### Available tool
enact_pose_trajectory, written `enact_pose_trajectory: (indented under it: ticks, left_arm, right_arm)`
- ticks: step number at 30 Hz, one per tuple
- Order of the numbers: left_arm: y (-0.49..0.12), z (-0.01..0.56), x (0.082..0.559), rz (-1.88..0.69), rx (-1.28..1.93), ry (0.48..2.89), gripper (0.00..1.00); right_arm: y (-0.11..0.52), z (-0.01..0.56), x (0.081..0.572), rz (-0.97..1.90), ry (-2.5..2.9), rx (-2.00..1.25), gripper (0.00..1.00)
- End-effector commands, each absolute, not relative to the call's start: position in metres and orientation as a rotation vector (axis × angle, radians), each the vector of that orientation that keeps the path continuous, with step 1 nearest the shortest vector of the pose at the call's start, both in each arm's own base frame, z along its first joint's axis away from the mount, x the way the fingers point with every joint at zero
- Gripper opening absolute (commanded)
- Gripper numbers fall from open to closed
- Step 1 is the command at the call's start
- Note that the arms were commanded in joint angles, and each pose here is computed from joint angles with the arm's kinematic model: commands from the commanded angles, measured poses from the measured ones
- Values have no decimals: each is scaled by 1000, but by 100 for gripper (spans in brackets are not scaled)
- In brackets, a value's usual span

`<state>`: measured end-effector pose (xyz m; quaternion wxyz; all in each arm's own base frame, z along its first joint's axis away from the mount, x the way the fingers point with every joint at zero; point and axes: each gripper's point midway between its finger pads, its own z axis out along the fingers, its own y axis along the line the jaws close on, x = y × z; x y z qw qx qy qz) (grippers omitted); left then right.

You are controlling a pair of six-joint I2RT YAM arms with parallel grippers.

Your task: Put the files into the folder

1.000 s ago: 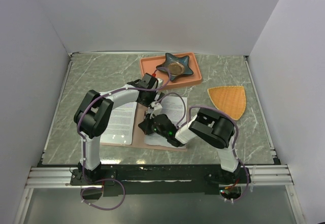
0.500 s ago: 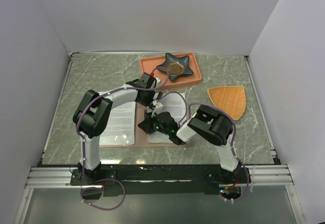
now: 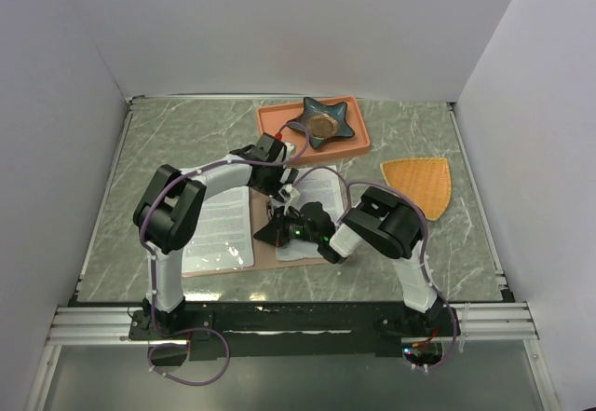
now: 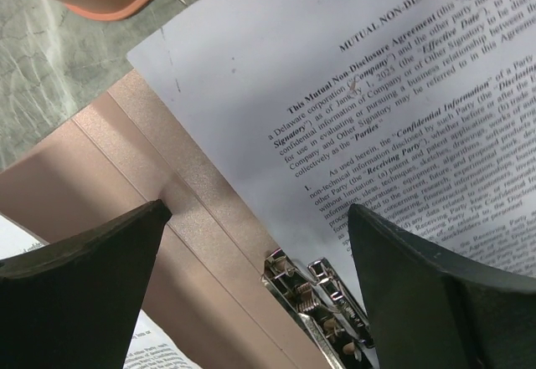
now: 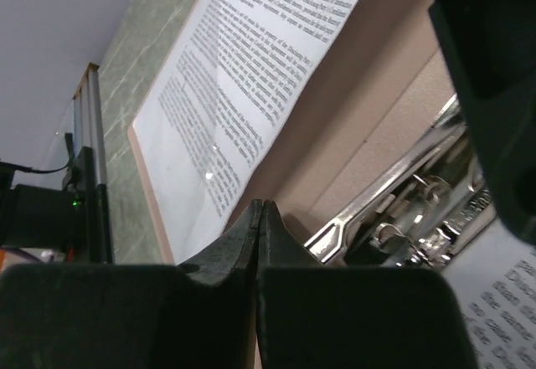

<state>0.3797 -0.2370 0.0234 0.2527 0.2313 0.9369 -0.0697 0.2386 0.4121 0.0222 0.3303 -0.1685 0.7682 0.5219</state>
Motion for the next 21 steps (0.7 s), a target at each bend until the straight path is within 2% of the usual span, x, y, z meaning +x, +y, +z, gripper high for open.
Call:
enact_pose_trajectory:
  ticks: [1, 9, 17, 20, 21]
  left_arm:
    - [-226, 17, 359, -186, 635, 2620, 98]
    - [-223, 26, 364, -188, 623, 2603, 98]
    - [-225, 40, 366, -227, 616, 2582, 98]
    - [-227, 50, 368, -261, 615, 2572, 98]
    - [-228, 57, 371, -275, 610, 2561, 99]
  right_arm:
    - [406, 25, 234, 1392, 2082, -456, 1]
    - [418, 91, 266, 1455, 1912, -452, 3]
    - [424, 154, 271, 1463, 1797, -503, 6]
    - [414, 161, 275, 1347, 1819, -529, 11]
    - [407, 150, 273, 1300, 1880, -533, 16]
